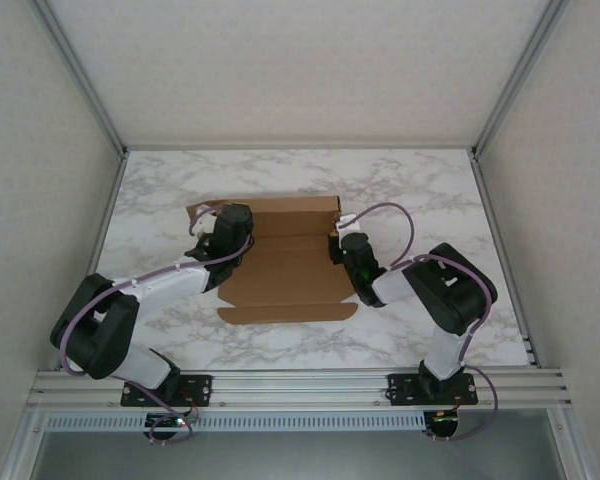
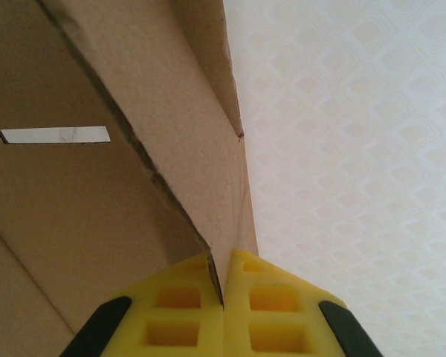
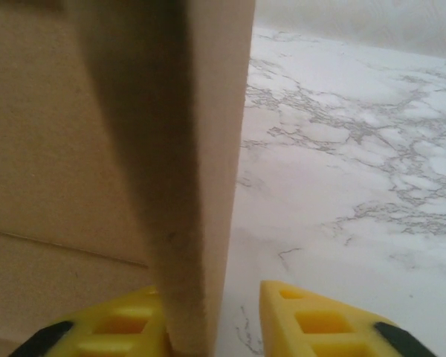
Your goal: Fold the paper box
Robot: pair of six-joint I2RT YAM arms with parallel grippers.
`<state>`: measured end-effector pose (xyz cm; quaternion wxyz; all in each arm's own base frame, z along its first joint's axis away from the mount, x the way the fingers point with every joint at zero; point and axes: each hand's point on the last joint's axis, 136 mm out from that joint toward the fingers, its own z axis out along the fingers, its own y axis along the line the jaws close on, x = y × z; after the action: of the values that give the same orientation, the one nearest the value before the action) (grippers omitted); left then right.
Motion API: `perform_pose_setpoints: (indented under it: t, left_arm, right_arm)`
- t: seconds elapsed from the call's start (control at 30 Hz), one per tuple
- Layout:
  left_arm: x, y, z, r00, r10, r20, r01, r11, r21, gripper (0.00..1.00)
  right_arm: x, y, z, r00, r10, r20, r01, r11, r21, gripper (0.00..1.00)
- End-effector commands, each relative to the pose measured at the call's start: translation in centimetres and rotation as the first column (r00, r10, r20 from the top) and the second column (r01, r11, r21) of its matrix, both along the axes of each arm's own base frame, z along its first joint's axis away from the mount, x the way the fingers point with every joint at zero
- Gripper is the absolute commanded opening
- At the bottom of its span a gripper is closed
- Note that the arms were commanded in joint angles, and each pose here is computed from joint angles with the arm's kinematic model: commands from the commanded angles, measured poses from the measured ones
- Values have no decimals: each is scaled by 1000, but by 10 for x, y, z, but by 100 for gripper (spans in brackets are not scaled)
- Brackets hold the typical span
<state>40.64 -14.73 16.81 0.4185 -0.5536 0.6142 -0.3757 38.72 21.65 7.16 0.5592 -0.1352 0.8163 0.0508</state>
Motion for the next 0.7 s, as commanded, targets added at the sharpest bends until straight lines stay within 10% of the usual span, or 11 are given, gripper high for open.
perform_pose_setpoints:
  t: [0.0,0.5,0.67]
  left_arm:
    - [-29,3,-68,973,-18,-232,46,992,117,0]
    - [-33,-4,-67,973,-20,-229,50,991,125,0]
    - [-34,0,-68,973,-2,-232,39,988,152,0]
  right_arm:
    - [5,-5,5,999,-38,30,38,999,-7,25]
    - [20,-6,-4,980,-201,-10,199,976,-85,13]
    - [11,-2,5,988,-154,3,154,987,-51,38]
